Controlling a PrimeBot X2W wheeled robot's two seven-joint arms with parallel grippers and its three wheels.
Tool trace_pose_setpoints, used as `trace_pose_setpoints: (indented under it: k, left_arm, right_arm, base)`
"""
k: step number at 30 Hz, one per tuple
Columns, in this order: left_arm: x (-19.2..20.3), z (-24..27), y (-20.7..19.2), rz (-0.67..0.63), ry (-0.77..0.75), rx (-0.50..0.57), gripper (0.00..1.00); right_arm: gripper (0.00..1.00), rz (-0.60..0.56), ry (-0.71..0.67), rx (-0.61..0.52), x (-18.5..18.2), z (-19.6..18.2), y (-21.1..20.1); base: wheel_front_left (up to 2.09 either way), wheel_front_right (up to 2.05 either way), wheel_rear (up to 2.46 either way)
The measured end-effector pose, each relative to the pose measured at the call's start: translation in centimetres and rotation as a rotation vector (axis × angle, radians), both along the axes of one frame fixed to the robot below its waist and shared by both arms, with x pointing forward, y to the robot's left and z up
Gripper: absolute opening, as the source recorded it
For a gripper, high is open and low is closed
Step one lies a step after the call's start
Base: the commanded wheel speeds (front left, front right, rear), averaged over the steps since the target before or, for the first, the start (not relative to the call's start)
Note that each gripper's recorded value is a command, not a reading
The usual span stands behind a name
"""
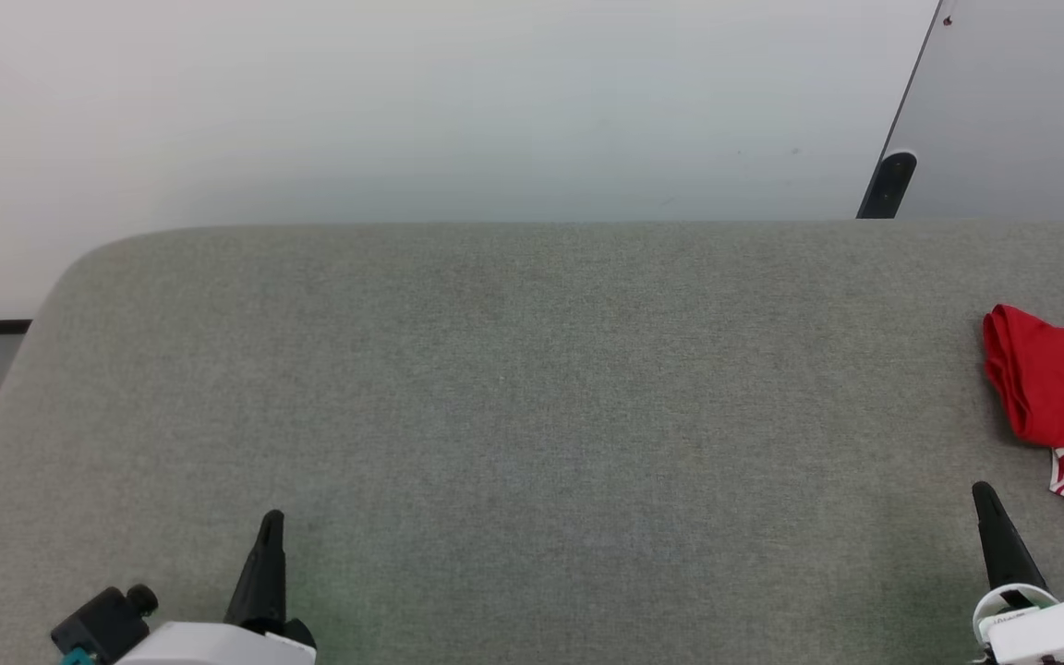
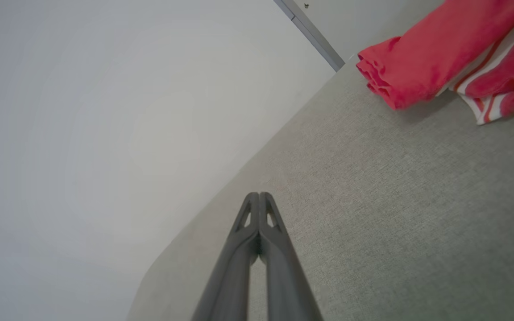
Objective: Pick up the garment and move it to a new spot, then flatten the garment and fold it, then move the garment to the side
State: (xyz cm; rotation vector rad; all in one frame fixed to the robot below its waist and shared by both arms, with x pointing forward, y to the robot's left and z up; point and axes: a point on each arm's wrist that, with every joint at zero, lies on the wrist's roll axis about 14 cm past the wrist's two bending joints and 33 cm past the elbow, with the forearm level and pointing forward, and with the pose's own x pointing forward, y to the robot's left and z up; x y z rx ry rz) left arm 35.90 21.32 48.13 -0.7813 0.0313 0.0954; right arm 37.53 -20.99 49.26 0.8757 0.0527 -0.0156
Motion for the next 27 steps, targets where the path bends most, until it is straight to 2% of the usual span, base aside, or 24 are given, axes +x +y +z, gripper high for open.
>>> trace_pose_setpoints:
  k: [27]
  left_arm:
    - [1.0,0.4,-0.2,0.006,-0.012,-0.314,0.0]
  right_arm:
    - [0.0,-0.023,0.001,0.277,0.5,0.1,0.3]
  base:
    - [0.0,0.0,0.0]
